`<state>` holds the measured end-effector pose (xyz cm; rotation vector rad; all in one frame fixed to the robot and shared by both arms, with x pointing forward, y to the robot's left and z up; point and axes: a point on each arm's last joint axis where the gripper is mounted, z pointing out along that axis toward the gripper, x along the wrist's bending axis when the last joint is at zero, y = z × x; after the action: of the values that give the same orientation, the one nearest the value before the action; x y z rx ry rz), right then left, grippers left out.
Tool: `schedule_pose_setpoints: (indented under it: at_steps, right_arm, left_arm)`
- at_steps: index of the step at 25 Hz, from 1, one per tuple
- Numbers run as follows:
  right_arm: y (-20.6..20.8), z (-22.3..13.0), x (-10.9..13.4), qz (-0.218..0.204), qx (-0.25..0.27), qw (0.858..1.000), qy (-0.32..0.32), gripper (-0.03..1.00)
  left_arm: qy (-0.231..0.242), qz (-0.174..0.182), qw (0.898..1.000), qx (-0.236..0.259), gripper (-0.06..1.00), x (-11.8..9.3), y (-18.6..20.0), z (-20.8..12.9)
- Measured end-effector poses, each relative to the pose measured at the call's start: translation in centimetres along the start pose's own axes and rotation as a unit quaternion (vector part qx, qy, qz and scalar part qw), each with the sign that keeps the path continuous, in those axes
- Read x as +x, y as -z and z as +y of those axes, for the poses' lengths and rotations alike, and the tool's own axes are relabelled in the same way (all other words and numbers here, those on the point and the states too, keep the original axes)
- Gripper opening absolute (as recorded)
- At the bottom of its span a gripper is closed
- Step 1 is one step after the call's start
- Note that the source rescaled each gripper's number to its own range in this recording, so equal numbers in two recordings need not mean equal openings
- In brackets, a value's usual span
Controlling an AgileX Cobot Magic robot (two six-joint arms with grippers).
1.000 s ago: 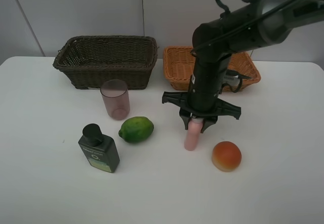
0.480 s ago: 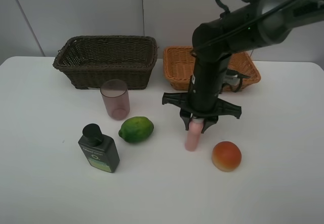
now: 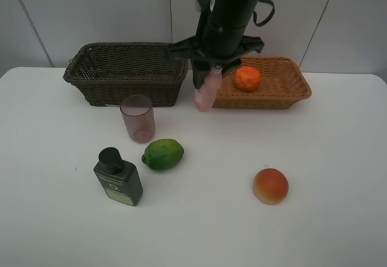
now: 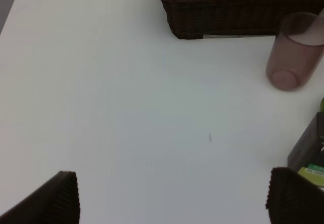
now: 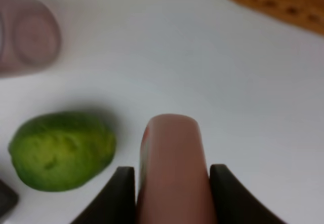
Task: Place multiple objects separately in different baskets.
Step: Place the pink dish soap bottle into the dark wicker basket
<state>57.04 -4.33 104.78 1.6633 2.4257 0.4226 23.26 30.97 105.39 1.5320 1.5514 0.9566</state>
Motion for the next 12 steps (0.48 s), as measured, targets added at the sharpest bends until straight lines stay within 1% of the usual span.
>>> schedule_pose_setpoints:
  at_steps: [3, 6, 9, 11, 12]
  right_arm:
    - [0.9, 2.4, 0.7, 0.013, -0.041, 0.999, 0.017, 0.0]
    - [0.1, 4.7, 1.5, 0.02, -0.073, 0.997, 0.029, 0.0]
    - [-0.6, 6.7, 2.5, 0.035, -0.123, 0.991, 0.038, 0.0]
    - [-1.1, 7.9, 3.1, 0.047, -0.166, 0.984, 0.041, 0.0]
    - [-1.1, 7.9, 3.1, 0.047, -0.166, 0.984, 0.041, 0.0]
  left_arm:
    - [0.0, 0.0, 1.0, 0.0, 0.96, 0.0, 0.0, 0.0]
    - [0.0, 0.0, 1.0, 0.0, 0.96, 0.0, 0.0, 0.0]
    - [0.0, 0.0, 1.0, 0.0, 0.96, 0.0, 0.0, 0.0]
    - [0.0, 0.0, 1.0, 0.0, 0.96, 0.0, 0.0, 0.0]
    - [0.0, 0.0, 1.0, 0.0, 0.96, 0.0, 0.0, 0.0]
